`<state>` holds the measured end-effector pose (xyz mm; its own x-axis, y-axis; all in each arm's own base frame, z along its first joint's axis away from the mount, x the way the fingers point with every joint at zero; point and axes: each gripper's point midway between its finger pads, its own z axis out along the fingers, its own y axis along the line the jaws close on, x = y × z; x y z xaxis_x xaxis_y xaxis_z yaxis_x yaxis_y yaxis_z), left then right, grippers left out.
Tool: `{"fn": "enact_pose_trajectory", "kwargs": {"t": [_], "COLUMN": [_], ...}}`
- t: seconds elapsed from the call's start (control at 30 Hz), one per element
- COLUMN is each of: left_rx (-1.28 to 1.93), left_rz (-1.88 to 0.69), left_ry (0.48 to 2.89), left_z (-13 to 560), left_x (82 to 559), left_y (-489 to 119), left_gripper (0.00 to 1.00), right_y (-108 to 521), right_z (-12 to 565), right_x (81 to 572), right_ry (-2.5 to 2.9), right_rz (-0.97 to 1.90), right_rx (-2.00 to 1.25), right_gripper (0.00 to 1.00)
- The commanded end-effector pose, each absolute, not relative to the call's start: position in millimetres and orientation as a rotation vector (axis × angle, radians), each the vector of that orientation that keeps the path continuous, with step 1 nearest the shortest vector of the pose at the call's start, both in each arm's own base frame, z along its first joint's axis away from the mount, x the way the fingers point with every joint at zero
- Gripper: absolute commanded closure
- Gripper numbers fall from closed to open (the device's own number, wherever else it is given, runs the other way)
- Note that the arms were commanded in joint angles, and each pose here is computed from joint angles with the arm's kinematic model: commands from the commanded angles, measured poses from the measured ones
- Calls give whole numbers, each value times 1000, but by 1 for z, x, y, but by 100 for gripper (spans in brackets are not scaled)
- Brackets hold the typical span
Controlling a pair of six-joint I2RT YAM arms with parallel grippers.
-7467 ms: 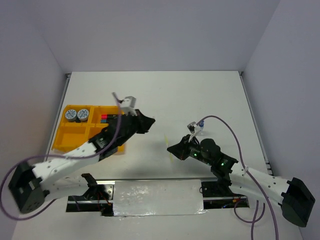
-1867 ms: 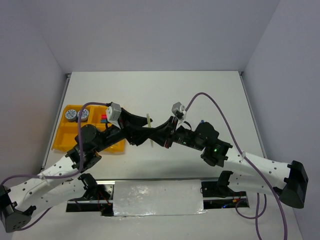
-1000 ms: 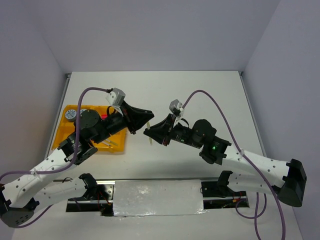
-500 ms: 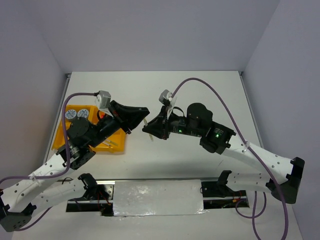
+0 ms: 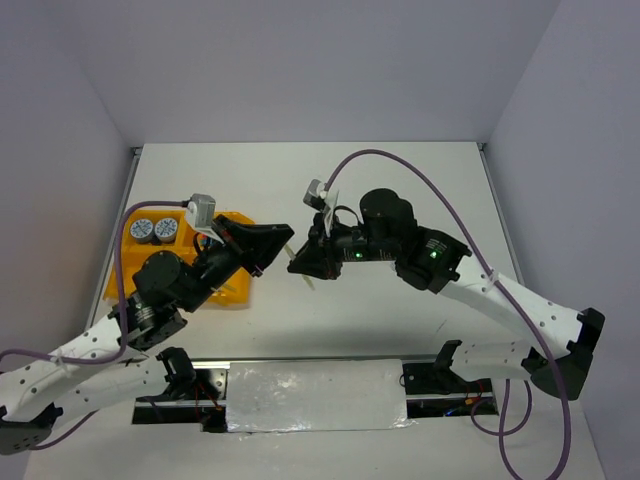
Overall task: Sort the stationery into containers
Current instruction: Place the pen in the storage box.
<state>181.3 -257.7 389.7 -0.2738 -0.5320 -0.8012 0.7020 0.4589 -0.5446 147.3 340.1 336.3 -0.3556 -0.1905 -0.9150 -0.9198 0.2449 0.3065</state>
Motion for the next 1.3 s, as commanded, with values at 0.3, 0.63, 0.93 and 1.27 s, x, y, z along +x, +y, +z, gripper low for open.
{"fn": "enact_pose_trajectory", "kwargs": {"t": [0.3, 0.63, 0.93, 1.27], "left_rx": [-323, -169, -181, -194], "left_rz": [-379, -262, -259, -274], "left_ry": [1653, 1628, 1659, 1638], "left_z": [433, 399, 358, 353], "left_x": [210, 205, 197, 193], "left_y": [-95, -79, -68, -60], "left_gripper": [1, 1, 2, 1], "right_y": [391, 506, 572, 582], "right_z": [315, 243, 165, 161], "right_x": [215, 254, 263, 263], "right_ry": [1499, 1673, 1787, 1786], "right_rz": [1156, 1031, 925, 923], "right_rx": [-920, -1030, -1173, -1193], "right_gripper": [100, 98, 91, 42]}}
